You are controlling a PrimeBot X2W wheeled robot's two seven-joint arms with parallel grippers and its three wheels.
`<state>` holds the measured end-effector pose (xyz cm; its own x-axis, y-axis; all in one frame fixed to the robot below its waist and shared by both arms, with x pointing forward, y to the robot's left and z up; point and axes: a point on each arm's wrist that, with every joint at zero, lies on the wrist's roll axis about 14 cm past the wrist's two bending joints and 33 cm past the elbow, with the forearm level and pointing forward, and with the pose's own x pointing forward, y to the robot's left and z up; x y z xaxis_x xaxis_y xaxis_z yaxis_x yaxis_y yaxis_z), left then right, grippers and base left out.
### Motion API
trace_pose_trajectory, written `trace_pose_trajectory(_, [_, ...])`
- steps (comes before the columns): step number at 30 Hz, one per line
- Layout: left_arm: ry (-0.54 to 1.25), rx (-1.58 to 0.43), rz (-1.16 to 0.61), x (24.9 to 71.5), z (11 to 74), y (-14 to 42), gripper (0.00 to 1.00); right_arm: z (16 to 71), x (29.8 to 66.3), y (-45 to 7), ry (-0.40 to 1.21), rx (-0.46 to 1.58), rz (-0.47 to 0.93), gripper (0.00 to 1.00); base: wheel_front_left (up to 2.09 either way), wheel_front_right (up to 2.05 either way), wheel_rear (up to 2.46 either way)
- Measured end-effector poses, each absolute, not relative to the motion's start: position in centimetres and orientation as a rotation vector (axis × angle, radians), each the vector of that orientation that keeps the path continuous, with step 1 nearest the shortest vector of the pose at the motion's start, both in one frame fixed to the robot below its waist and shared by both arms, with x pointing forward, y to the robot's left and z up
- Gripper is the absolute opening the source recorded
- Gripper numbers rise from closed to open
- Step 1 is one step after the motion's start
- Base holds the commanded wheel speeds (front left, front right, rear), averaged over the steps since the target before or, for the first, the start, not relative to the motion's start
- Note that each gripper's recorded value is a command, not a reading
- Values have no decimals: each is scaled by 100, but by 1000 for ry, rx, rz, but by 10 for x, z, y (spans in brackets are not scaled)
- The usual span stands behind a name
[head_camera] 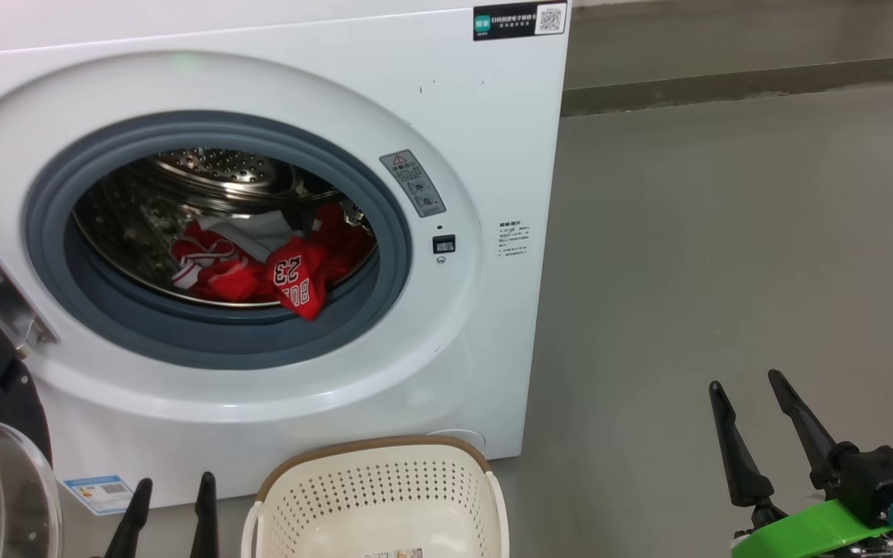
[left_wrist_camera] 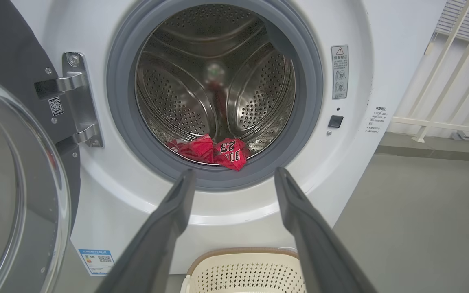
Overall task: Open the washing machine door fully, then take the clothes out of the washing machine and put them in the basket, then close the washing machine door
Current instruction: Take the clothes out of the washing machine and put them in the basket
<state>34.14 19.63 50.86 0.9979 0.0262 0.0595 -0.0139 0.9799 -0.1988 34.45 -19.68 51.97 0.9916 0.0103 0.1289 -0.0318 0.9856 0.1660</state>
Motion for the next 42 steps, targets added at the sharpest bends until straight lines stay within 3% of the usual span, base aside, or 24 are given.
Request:
trace_pose_trajectory(32, [-34,-198,41,343,504,200,100,515,348,-194,-110,170,30,100,0,0,0])
trace_pose_trajectory(42, [-66,-186,24,385,521,200,100,505,367,-189,-77,171,43,100,0,0,0])
